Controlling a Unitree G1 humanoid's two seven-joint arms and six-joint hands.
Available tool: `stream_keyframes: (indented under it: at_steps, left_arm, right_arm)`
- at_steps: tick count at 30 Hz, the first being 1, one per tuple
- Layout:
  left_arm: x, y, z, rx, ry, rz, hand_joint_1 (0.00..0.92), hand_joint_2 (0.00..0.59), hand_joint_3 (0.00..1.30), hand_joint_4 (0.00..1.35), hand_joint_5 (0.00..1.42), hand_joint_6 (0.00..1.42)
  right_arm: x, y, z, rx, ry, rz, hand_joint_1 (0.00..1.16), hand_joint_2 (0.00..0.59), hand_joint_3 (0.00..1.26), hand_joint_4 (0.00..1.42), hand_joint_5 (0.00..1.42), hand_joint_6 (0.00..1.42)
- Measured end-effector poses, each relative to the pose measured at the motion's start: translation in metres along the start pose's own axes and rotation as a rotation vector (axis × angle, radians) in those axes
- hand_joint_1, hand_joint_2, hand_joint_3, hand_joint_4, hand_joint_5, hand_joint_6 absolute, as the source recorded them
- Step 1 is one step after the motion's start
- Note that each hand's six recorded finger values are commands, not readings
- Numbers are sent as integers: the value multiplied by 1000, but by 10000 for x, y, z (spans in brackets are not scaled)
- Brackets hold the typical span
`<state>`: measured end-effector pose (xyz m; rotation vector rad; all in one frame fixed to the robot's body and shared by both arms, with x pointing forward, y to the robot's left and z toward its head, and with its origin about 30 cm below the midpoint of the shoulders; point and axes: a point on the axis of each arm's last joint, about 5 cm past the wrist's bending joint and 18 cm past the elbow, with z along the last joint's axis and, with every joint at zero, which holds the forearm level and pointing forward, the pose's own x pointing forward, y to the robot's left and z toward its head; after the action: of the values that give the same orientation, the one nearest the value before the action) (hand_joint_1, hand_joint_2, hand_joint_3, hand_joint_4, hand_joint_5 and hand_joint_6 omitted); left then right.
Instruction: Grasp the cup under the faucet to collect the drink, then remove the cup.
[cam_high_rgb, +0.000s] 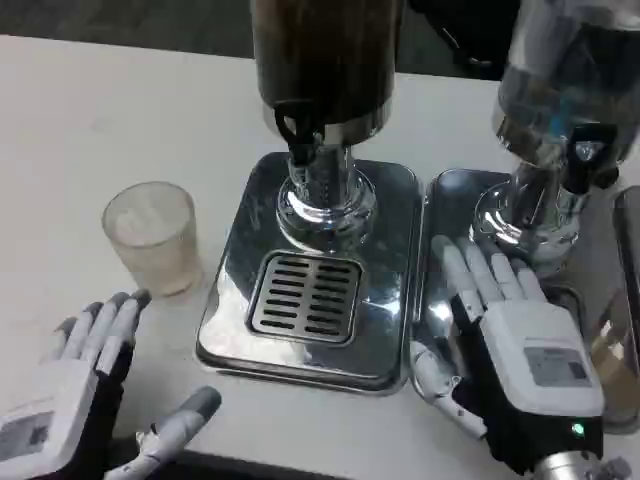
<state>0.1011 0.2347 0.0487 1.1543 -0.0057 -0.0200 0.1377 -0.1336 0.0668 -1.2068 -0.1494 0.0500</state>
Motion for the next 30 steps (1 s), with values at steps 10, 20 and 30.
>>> stream_keyframes:
  at_steps: [10, 20, 30]
  left_arm:
    - [9, 3, 3, -14, 3, 8, 0, 161, 0, 0, 0, 0]
    - [7, -10, -5, -52, -9, 67, 0, 162, 0, 0, 0, 0]
    - [145, 26, -68, -146, -36, 210, 0, 146, 0, 0, 0, 0]
  right_arm:
    - [3, 1, 5, 7, 3, -2, 0, 497, 2, 0, 0, 0]
    - [13, 9, 20, 14, 6, -2, 0, 497, 2, 0, 0, 0]
    - [9, 28, 58, -3, 14, -5, 0, 497, 2, 0, 0, 0]
